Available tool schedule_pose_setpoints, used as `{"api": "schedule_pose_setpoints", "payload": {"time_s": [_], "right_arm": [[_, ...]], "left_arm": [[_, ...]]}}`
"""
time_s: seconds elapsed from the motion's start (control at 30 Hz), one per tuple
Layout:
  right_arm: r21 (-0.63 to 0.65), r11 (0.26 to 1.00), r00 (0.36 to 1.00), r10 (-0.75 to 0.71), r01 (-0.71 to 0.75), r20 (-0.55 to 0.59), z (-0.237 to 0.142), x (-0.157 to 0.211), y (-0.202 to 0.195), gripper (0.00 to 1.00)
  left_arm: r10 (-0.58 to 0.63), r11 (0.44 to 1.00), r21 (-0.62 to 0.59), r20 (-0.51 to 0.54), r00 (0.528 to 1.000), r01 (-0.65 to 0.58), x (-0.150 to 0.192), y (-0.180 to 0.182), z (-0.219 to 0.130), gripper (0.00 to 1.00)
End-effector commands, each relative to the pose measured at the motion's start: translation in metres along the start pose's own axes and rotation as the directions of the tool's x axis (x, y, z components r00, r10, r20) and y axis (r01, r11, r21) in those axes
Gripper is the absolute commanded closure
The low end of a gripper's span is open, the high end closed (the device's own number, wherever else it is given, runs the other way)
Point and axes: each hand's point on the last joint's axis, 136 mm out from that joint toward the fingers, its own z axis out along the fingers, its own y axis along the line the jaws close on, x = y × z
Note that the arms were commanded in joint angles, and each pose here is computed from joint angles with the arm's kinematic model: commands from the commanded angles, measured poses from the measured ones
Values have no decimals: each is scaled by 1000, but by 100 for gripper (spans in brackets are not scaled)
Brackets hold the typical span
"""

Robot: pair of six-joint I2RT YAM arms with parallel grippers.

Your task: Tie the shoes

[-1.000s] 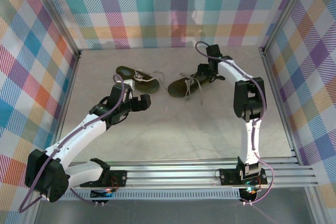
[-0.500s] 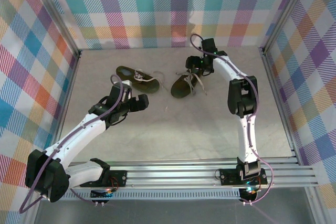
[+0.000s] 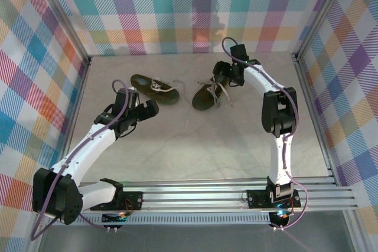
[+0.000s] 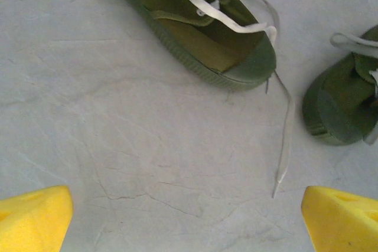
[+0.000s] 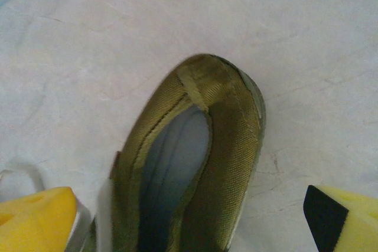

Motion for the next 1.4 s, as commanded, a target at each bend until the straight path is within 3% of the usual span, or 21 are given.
{"api": "schedule_pose_setpoints", "payload": {"time_s": [0.0,0.23,0.4,0.47,0.63,0.73,0.83,1.13,1.37], "right_arm": [[-47,997,998,58,-59,-29,14,1,6,1],[-342,938,994,22,-56,-103,37,8,55,1],[-631,775,985,-109,0,-134,35,10,109,1],[-671,741,983,-141,24,-120,31,7,118,1],[-444,885,989,-145,141,26,13,-18,86,1],[-311,934,978,-131,177,163,-28,-31,66,1],[-219,960,961,-120,176,250,-70,-20,48,1],[-194,963,942,-118,185,314,-163,67,30,1],[-185,963,938,-129,196,323,-207,107,2,1]], "left_arm": [[-53,999,6,12,999,53,-7,5,-9,1],[-53,998,-15,4,999,53,-3,12,-8,1],[-66,997,-32,-6,998,66,-3,16,-2,1],[-78,996,-44,-1,997,78,-7,18,0,1],[-138,984,-105,37,990,141,-26,27,12,4],[-172,975,-131,66,983,179,-42,29,29,8],[-239,950,-184,88,967,252,-58,40,52,16],[-374,883,-253,127,919,395,-104,64,127,32],[-411,874,-234,112,905,426,-123,63,171,32]]}}
